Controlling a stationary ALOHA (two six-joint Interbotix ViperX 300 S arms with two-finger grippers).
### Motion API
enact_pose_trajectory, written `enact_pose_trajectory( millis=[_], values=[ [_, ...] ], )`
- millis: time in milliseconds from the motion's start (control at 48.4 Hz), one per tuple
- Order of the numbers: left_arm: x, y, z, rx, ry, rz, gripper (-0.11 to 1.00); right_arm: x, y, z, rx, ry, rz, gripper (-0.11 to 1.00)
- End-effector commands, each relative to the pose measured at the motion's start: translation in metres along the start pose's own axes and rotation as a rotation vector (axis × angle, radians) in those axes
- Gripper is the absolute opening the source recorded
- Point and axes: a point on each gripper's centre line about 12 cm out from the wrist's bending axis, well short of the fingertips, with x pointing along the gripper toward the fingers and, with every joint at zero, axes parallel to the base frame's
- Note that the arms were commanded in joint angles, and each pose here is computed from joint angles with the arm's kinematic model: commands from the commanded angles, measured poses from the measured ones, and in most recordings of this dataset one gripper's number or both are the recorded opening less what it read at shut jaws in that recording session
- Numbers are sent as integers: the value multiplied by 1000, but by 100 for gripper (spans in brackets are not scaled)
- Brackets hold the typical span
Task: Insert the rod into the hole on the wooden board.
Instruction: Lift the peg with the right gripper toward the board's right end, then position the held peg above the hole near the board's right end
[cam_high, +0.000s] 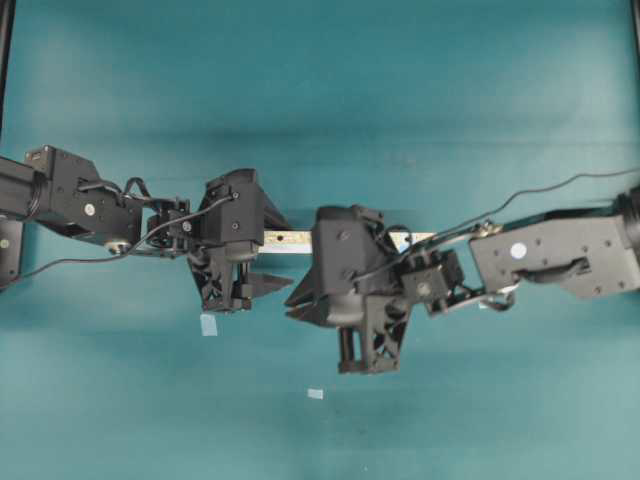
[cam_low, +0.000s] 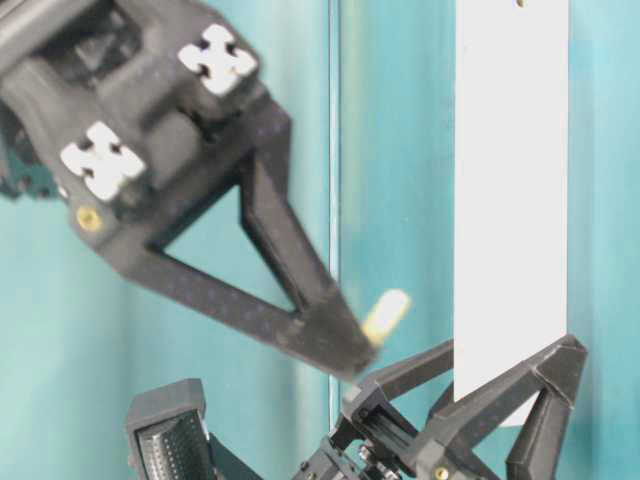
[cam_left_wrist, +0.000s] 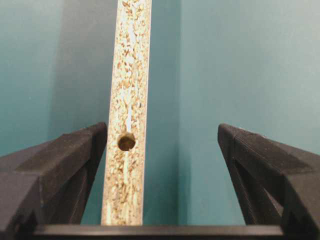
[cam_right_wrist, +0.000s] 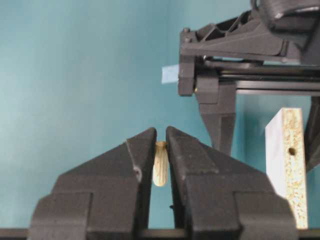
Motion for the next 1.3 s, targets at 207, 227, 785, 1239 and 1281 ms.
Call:
enact_pose_trajectory(
  millis=[207, 227, 785, 1239, 1281],
  values=[
    [-2, 17, 10, -19, -52, 35, 98, -34, -17, 13, -17, -129, 31, 11],
    [-3, 18, 10, -21, -53, 37, 98, -36, -19, 14, -18, -135, 31, 11],
    [-2, 19, 13, -19, -57, 41, 96, -60, -50, 9, -42, -354, 102, 11],
    [-2, 19, 14, -10, -60, 39, 87, -71, -63, -6, -11, -476, 64, 11],
    [-2, 19, 14, -7, -60, 40, 84, -72, -64, -7, -8, -483, 60, 11]
  ],
)
